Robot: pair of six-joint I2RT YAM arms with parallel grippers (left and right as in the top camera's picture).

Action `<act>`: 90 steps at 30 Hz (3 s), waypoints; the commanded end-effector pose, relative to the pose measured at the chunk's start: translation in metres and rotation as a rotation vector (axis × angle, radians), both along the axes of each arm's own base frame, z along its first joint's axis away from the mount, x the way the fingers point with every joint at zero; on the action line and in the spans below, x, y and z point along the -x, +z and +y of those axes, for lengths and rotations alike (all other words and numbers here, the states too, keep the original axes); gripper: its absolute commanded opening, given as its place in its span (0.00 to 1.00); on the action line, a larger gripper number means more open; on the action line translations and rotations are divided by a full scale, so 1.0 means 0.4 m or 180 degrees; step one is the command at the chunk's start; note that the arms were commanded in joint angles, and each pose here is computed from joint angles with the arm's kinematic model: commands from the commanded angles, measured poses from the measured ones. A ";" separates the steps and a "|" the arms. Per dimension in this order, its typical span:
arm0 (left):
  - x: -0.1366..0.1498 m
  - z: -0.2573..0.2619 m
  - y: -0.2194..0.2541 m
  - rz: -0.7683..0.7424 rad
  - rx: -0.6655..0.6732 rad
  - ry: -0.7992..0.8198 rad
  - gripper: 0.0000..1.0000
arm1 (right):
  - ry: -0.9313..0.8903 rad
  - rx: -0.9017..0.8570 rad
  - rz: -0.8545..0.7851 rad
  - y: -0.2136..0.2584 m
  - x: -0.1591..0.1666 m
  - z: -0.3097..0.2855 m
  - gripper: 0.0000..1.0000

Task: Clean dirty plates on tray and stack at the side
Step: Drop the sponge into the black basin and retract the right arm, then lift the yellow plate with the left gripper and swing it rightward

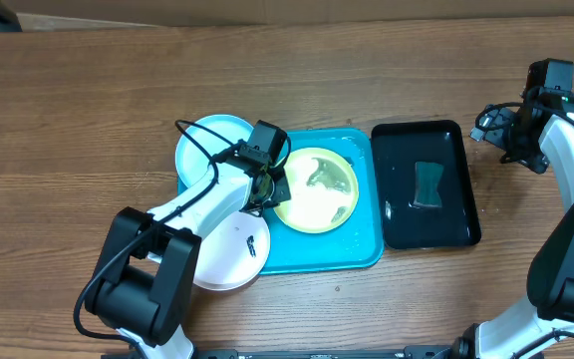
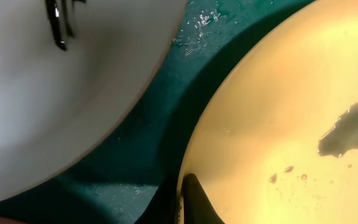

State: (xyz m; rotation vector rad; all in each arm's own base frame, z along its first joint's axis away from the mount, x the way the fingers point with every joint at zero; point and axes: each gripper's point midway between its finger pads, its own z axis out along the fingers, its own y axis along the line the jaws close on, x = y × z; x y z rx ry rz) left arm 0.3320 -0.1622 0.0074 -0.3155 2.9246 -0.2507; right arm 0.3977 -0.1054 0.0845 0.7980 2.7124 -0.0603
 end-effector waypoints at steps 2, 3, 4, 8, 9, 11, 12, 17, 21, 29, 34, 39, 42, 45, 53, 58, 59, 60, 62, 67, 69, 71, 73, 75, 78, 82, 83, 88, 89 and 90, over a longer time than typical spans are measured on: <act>-0.004 -0.004 0.006 0.0084 -0.0077 -0.0067 0.04 | -0.0013 0.0013 -0.0126 0.031 -0.017 -0.003 1.00; -0.011 -0.007 0.019 0.0064 -0.0089 -0.0133 0.04 | -0.0013 0.0013 -0.0126 0.031 -0.017 -0.003 1.00; -0.020 -0.007 0.033 0.0039 -0.0122 -0.0178 0.04 | -0.0012 0.0012 -0.0126 0.031 -0.017 -0.003 1.00; -0.063 0.014 0.105 -0.0091 -0.0388 -0.0217 0.04 | -0.0012 0.0012 -0.0126 0.031 -0.017 -0.003 1.00; -0.074 0.012 0.127 -0.0121 -0.0403 -0.0243 0.04 | -0.0012 0.0012 -0.0126 0.031 -0.017 -0.003 1.00; -0.088 0.005 0.156 -0.0165 -0.0387 -0.0254 0.04 | -0.0012 0.0012 -0.0126 0.031 -0.017 -0.003 1.00; -0.097 0.001 0.174 -0.0194 -0.0374 -0.0252 0.04 | -0.0012 0.0012 -0.0126 0.031 -0.017 -0.003 1.00; -0.146 -0.049 0.267 -0.0463 -0.0248 -0.0304 0.04 | -0.0013 0.0013 -0.0126 0.031 -0.017 -0.003 1.00; -0.162 -0.101 0.304 -0.0657 -0.0167 -0.0415 0.04 | -0.0013 0.0013 -0.0126 0.031 -0.017 -0.003 1.00; -0.170 -0.225 0.343 -0.1135 -0.0184 -0.0657 0.04 | -0.0013 0.0013 -0.0126 0.031 -0.017 -0.003 1.00; -0.155 -0.298 0.377 -0.1563 -0.0487 -0.0867 0.04 | -0.0013 0.0013 -0.0126 0.031 -0.017 -0.003 1.00; -0.120 -0.357 0.433 -0.2110 -0.1094 -0.1134 0.04 | -0.0012 0.0012 -0.0126 0.031 -0.017 -0.003 1.00; -0.097 -0.383 0.464 -0.2356 -0.1398 -0.1278 0.04 | -0.0013 0.0013 -0.0126 0.031 -0.017 -0.003 1.00; -0.068 -0.412 0.495 -0.2576 -0.1676 -0.1461 0.04 | -0.0012 0.0012 -0.0126 0.031 -0.017 -0.003 1.00; 0.007 -0.463 0.587 -0.3110 -0.2383 -0.1652 0.04 | -0.0012 0.0012 -0.0126 0.031 -0.017 -0.003 1.00; 0.046 -0.487 0.617 -0.3265 -0.2608 -0.1763 0.04 | -0.0012 0.0012 -0.0126 0.031 -0.017 -0.003 1.00; 0.051 -0.491 0.621 -0.3285 -0.2639 -0.1782 0.04 | -0.0012 0.0012 -0.0126 0.031 -0.017 -0.003 1.00; 0.057 -0.495 0.628 -0.3318 -0.2680 -0.1791 0.04 | -0.0012 0.0012 -0.0126 0.031 -0.017 -0.003 1.00; 0.066 -0.500 0.638 -0.3360 -0.2736 -0.1808 0.04 | -0.0012 0.0012 -0.0126 0.031 -0.017 -0.003 1.00; 0.073 -0.516 0.652 -0.3438 -0.2729 -0.1816 0.04 | -0.0013 0.0013 -0.0126 0.031 -0.017 -0.003 1.00; 0.073 -0.516 0.652 -0.3437 -0.2726 -0.1818 0.04 | -0.0013 0.0013 -0.0126 0.031 -0.017 -0.003 1.00; 0.073 -0.516 0.651 -0.3436 -0.2723 -0.1821 0.04 | -0.0013 0.0013 -0.0126 0.031 -0.017 -0.003 1.00; 0.073 -0.518 0.650 -0.3433 -0.2714 -0.1833 0.04 | -0.0012 0.0012 -0.0126 0.031 -0.017 -0.003 1.00; 0.074 -0.521 0.647 -0.3430 -0.2683 -0.1850 0.04 | -0.0013 0.0013 -0.0126 0.031 -0.017 -0.003 1.00; 0.075 -0.531 0.639 -0.3415 -0.2606 -0.1920 0.04 | -0.0013 0.0012 -0.0127 0.031 -0.017 -0.003 1.00; 0.075 -0.538 0.634 -0.3402 -0.2551 -0.1965 0.04 | -0.0013 0.0013 -0.0126 0.031 -0.017 -0.003 1.00; 0.074 -0.536 0.633 -0.3400 -0.2545 -0.1953 0.04 | -0.0012 0.0012 -0.0126 0.031 -0.017 -0.003 1.00; 0.085 -0.540 0.592 -0.3240 -0.2351 -0.2061 0.04 | -0.0013 0.0013 -0.0126 0.031 -0.017 -0.003 1.00; 0.088 -0.543 0.580 -0.3191 -0.2294 -0.2112 0.04 | -0.0012 0.0012 -0.0126 0.031 -0.017 -0.003 1.00; 0.092 -0.546 0.567 -0.3131 -0.2230 -0.2168 0.04 | -0.0013 0.0013 -0.0126 0.031 -0.017 -0.003 1.00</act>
